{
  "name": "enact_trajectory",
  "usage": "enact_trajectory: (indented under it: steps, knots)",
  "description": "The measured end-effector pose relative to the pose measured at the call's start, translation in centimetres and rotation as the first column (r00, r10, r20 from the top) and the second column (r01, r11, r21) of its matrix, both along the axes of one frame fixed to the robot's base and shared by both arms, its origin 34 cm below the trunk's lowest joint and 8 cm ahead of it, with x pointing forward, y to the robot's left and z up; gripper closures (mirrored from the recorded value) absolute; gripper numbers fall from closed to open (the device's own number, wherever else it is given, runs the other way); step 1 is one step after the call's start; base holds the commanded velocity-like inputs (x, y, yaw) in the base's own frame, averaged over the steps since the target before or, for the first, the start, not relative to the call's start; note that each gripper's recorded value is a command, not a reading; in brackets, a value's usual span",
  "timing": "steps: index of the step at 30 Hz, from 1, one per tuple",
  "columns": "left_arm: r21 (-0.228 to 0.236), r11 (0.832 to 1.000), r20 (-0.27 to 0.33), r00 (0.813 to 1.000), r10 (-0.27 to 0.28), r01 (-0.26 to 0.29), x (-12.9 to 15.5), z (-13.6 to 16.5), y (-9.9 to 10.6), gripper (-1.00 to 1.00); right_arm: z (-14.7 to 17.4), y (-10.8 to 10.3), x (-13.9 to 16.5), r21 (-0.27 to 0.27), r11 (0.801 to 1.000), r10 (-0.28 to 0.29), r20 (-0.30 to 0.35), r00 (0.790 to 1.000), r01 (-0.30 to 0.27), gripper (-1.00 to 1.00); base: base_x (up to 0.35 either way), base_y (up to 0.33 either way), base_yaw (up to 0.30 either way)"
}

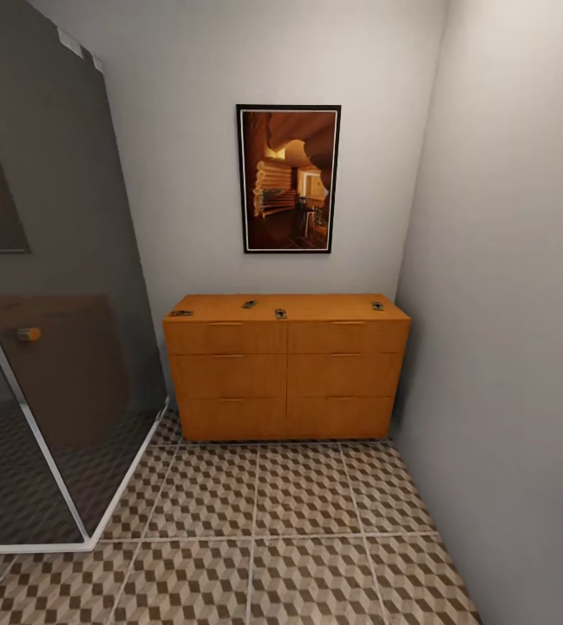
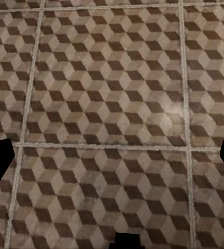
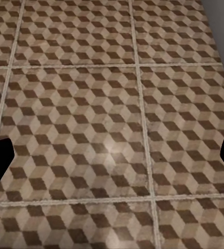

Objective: Take the four mousetraps from the cabinet in the bathroom and place them on the bathroom floor. Make sure all four end up on the same floor surface, and ensure that at least two of them are either under or directly next to the same bathroom sink.

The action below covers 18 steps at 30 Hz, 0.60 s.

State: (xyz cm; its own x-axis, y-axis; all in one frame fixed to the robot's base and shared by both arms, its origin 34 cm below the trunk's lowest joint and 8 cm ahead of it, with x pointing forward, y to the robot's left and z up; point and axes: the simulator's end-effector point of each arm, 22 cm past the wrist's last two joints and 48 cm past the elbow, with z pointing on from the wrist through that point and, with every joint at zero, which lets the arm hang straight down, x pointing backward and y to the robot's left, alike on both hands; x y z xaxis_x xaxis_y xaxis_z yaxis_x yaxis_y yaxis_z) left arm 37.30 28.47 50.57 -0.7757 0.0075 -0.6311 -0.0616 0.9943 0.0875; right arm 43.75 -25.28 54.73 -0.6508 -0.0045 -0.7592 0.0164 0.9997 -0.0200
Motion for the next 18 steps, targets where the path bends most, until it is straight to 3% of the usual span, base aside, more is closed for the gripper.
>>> enact_trajectory:
  steps: [18]
  knots:
    - [-0.001, 1.0, 0.0, 1.0, 0.001, -0.001, -0.02, 0.0, -0.04, -1.0, 0.01, 0.04, -0.01, 0.0, 1.0, -0.001, 0.0, 1.0, 0.001, -1.0, 0.019, 0.0, -0.001]
